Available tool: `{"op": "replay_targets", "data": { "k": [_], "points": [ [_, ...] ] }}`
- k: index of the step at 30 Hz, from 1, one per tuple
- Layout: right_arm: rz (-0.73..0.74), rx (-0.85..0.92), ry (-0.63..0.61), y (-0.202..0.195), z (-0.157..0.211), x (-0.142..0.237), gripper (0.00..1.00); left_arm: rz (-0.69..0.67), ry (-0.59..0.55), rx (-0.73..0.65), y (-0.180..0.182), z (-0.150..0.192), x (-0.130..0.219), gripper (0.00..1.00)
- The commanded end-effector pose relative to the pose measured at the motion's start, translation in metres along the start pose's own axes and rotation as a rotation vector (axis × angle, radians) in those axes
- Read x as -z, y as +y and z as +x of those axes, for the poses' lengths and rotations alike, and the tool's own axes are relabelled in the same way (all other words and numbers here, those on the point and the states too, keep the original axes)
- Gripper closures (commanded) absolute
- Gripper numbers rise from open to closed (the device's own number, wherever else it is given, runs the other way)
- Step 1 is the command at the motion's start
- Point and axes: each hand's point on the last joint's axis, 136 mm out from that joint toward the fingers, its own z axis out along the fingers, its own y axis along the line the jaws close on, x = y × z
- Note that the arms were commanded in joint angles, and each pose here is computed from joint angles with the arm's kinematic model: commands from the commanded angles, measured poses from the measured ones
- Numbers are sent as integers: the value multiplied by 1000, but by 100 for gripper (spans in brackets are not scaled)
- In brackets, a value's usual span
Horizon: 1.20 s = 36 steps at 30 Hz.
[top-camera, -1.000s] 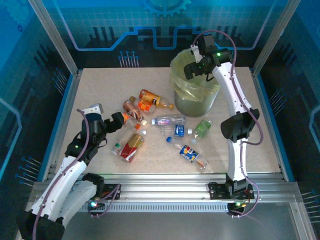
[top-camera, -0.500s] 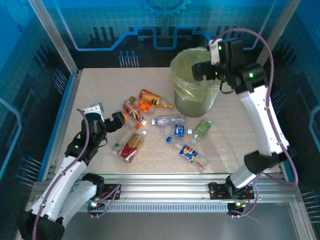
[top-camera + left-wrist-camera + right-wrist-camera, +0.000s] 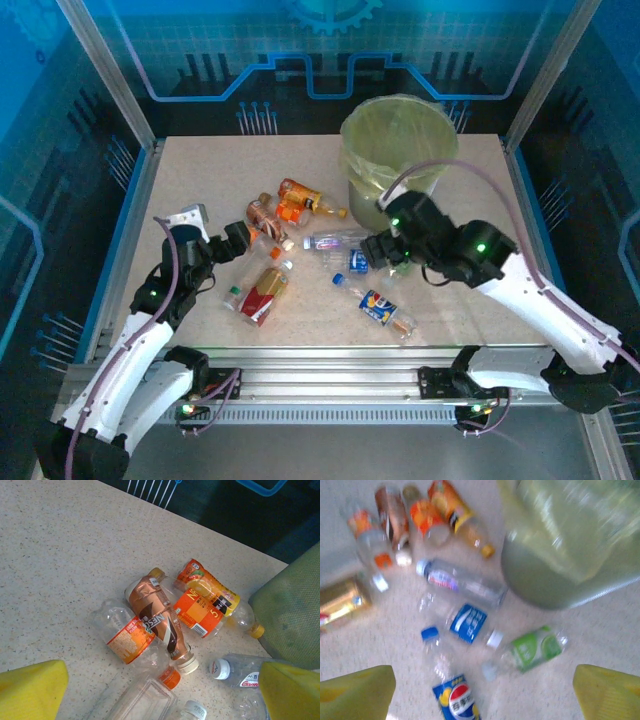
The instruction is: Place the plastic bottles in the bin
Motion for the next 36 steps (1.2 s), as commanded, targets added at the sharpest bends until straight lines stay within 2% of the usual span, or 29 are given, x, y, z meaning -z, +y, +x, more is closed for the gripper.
{"op": "replay_targets", "data": {
  "k": [1, 7, 14, 21, 36],
  "points": [
    [62, 5, 143, 6, 43, -20, 12, 35, -24, 3, -4, -3, 1, 1],
    [50, 122, 352, 36, 90, -61, 17, 30, -29, 4, -3, -4, 1, 1],
    [64, 243, 481, 57, 110, -107, 23, 7, -43, -2, 2, -6, 5, 1],
    [51, 309, 539, 71, 124, -139, 25, -22, -49, -18, 7, -7, 7, 1],
    [33, 353, 623, 76, 153, -168, 21, -35, -59, -23, 9, -10, 8, 1]
  ]
}}
